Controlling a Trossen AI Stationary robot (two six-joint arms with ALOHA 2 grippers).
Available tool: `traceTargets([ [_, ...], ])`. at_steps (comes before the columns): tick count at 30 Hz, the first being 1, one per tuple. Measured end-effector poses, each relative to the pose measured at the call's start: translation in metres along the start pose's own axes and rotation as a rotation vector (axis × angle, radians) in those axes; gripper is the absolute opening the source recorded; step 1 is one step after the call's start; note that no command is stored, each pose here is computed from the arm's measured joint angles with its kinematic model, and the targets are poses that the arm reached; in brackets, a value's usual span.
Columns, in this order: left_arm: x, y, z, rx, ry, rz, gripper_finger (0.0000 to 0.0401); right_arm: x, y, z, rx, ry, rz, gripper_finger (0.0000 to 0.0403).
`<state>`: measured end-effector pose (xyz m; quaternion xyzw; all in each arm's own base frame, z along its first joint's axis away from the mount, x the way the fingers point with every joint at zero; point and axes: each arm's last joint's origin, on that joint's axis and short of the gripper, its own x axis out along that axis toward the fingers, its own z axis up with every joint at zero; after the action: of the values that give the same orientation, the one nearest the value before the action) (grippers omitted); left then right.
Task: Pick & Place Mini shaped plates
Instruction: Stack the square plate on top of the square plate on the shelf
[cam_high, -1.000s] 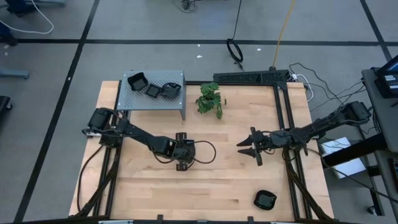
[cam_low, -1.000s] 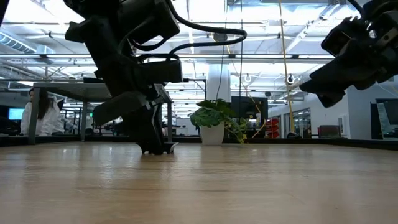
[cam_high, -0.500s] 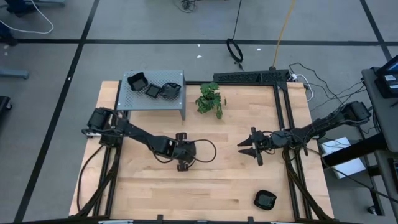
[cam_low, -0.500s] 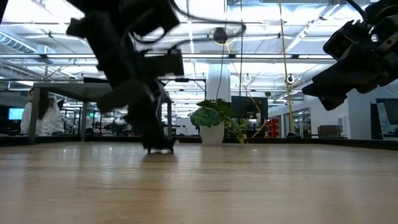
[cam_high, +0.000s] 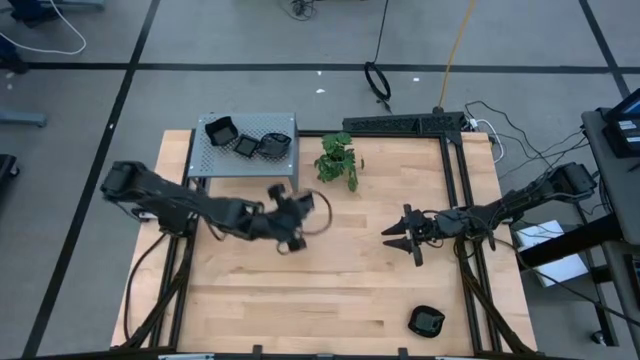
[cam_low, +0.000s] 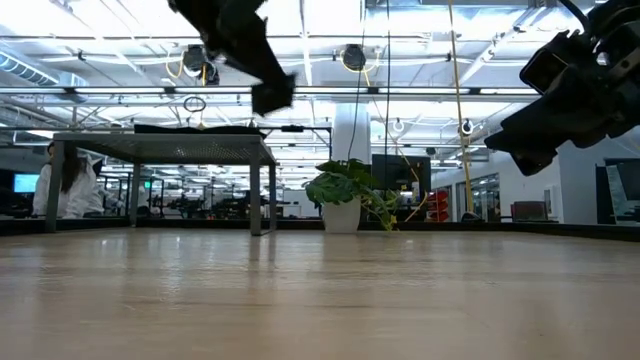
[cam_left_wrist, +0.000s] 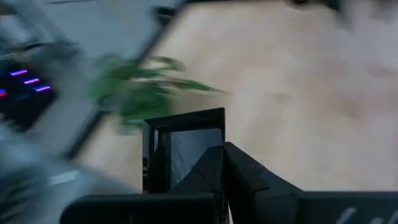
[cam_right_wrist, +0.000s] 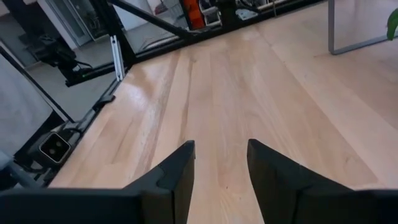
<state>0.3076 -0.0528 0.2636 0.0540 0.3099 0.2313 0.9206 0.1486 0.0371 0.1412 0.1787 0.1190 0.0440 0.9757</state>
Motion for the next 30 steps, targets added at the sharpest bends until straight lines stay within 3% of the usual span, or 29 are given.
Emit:
traceTargets([
  [7, -0.029, 0.072, 0.009, -0.101, -0.001, 0.292, 0.0021, 0.000, 0.000, 0.001, -0.006, -0.006, 0.003, 0.0134],
  [13, -0.033, 0.133, 0.000, -0.363, 0.067, 0.482, 0.0005, 0.000, 0.000, 0.001, -0.012, -0.006, 0.002, 0.0134],
  [16, -0.027, 0.153, -0.006, -0.446, 0.121, 0.516, 0.0014, 0.000, 0.000, 0.001, -0.038, -0.006, 0.002, 0.0134],
  [22, -0.012, 0.173, -0.015, -0.493, 0.210, 0.558, 0.0015, 0.000, 0.000, 0.001, -0.055, -0.006, 0.002, 0.0134],
  [30, -0.004, 0.182, -0.019, -0.496, 0.248, 0.590, 0.0019, 0.000, 0.000, 0.001, -0.099, -0.006, 0.002, 0.0134],
])
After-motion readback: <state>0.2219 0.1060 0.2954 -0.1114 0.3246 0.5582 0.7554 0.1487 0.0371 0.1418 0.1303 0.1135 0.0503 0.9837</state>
